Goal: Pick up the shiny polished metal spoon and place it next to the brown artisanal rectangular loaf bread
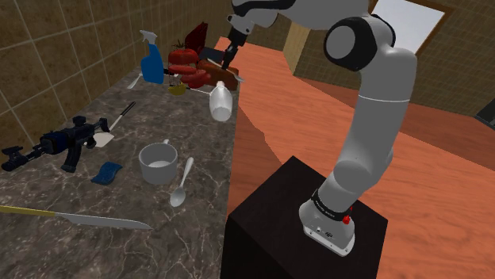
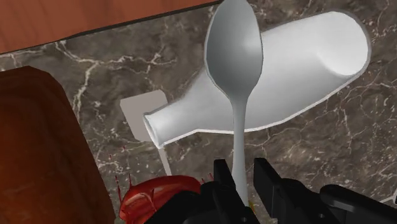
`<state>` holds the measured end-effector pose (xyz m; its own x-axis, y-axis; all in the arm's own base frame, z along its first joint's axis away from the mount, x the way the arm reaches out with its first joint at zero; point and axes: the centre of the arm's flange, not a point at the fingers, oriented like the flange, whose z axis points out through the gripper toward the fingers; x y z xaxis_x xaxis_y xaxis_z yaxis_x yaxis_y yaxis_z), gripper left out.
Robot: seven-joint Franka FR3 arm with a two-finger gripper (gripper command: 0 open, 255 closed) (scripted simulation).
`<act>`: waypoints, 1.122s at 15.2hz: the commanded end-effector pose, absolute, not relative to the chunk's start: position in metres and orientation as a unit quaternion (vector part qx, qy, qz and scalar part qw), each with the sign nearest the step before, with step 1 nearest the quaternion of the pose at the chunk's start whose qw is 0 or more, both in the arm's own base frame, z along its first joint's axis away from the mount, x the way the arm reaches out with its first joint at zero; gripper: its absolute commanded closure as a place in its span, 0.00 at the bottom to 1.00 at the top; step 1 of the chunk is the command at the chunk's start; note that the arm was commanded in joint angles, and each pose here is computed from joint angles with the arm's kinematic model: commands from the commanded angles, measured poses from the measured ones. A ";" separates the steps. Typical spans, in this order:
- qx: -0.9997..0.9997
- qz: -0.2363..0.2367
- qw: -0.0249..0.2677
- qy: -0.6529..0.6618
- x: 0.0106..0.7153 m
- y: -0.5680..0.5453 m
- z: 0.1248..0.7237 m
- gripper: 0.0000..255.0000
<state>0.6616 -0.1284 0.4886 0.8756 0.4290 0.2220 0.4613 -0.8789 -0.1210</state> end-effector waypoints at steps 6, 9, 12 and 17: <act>-0.964 -0.095 0.085 -0.231 0.667 -0.140 0.454 1.00; -0.964 -0.095 0.085 -0.231 0.667 -0.140 0.438 1.00; -0.964 -0.095 0.085 -0.231 0.667 -0.140 0.422 1.00; -0.964 -0.095 0.085 -0.231 0.667 -0.140 0.396 1.00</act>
<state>0.6666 -0.1417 0.4040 0.8744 0.4291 0.2265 0.4618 -0.8793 -0.1167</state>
